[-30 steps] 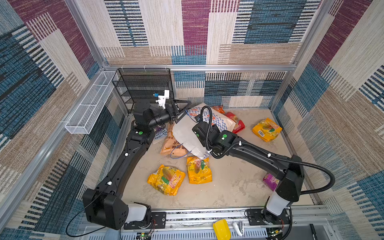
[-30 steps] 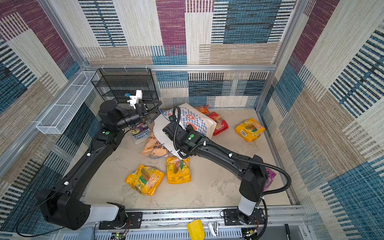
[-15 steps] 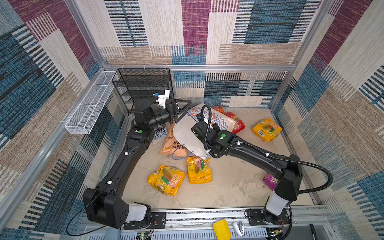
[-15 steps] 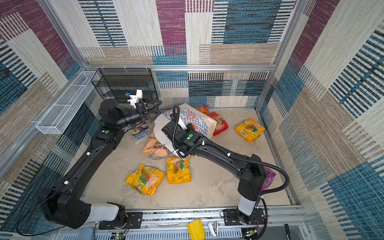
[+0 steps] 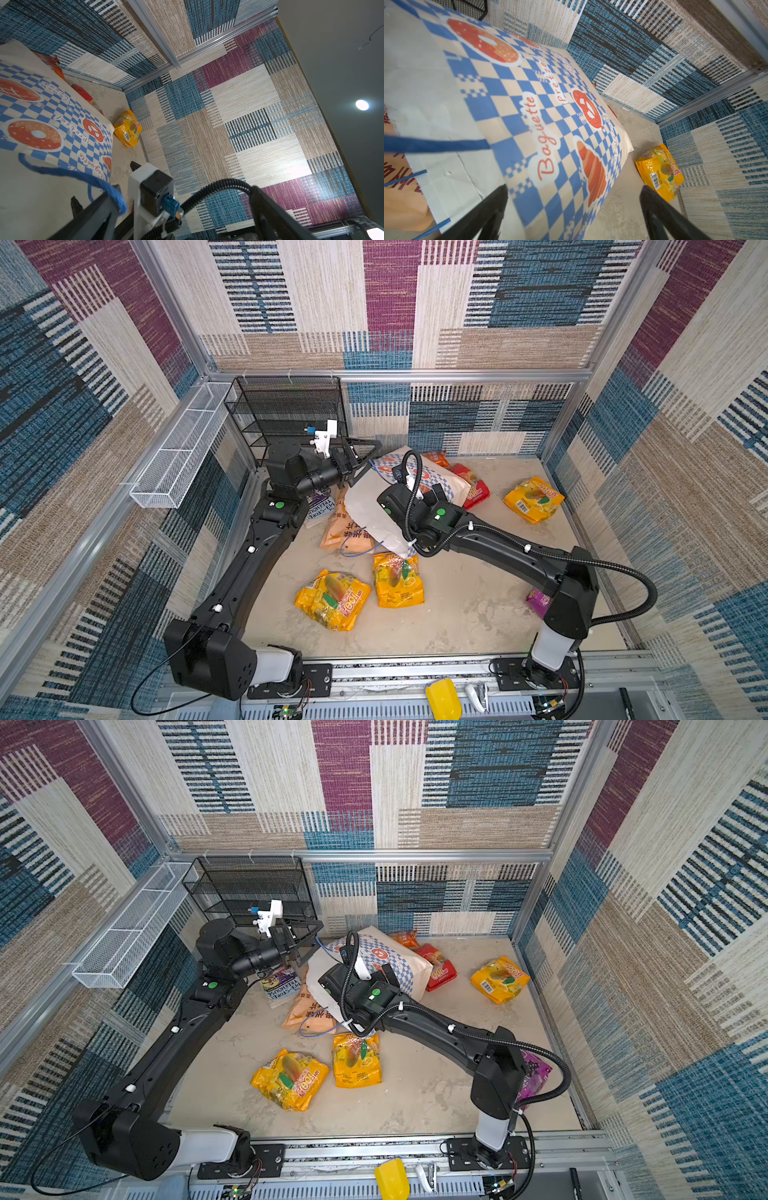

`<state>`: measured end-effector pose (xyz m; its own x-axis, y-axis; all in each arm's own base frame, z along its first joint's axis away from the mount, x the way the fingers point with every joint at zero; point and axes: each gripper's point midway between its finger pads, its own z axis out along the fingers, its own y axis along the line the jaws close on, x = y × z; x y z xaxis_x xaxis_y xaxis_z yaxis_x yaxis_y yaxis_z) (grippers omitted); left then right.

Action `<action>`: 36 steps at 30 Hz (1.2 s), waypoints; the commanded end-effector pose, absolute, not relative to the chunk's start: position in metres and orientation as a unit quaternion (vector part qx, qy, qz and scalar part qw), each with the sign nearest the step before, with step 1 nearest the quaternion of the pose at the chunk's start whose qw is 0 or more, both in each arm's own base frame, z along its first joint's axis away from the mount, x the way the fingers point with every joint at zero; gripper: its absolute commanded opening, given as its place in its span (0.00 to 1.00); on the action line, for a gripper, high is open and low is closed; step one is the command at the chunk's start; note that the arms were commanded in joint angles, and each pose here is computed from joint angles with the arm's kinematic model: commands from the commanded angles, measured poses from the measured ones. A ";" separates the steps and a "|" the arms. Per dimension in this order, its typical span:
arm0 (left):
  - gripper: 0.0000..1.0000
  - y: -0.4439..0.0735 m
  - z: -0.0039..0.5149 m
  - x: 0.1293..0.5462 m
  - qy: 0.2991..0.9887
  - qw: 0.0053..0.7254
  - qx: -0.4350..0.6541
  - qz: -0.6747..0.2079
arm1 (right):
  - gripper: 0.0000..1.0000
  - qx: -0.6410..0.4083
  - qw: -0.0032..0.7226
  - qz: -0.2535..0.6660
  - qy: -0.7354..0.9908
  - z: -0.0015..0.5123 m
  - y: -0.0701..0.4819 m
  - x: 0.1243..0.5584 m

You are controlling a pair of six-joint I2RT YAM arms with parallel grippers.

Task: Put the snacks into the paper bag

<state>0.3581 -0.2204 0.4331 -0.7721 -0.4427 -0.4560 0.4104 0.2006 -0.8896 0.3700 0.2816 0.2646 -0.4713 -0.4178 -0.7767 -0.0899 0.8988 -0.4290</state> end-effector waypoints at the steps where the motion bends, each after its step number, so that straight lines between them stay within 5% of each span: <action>1: 0.99 -0.219 0.437 0.358 0.692 0.352 -0.003 -0.630 | 0.99 -0.118 0.511 -0.164 0.836 0.272 0.285 0.376; 5: 0.99 -0.218 0.433 0.356 0.695 0.349 -0.006 -0.629 | 0.93 -0.101 0.512 -0.198 0.830 0.269 0.274 0.376; 25: 0.99 -0.213 0.411 0.361 0.723 0.345 -0.032 -0.598 | 0.03 -0.086 0.510 -0.259 0.816 0.283 0.259 0.371; 36: 0.99 -0.223 0.415 0.331 0.751 0.312 0.062 -0.579 | 0.00 -0.139 0.478 -0.251 0.830 0.305 0.264 0.381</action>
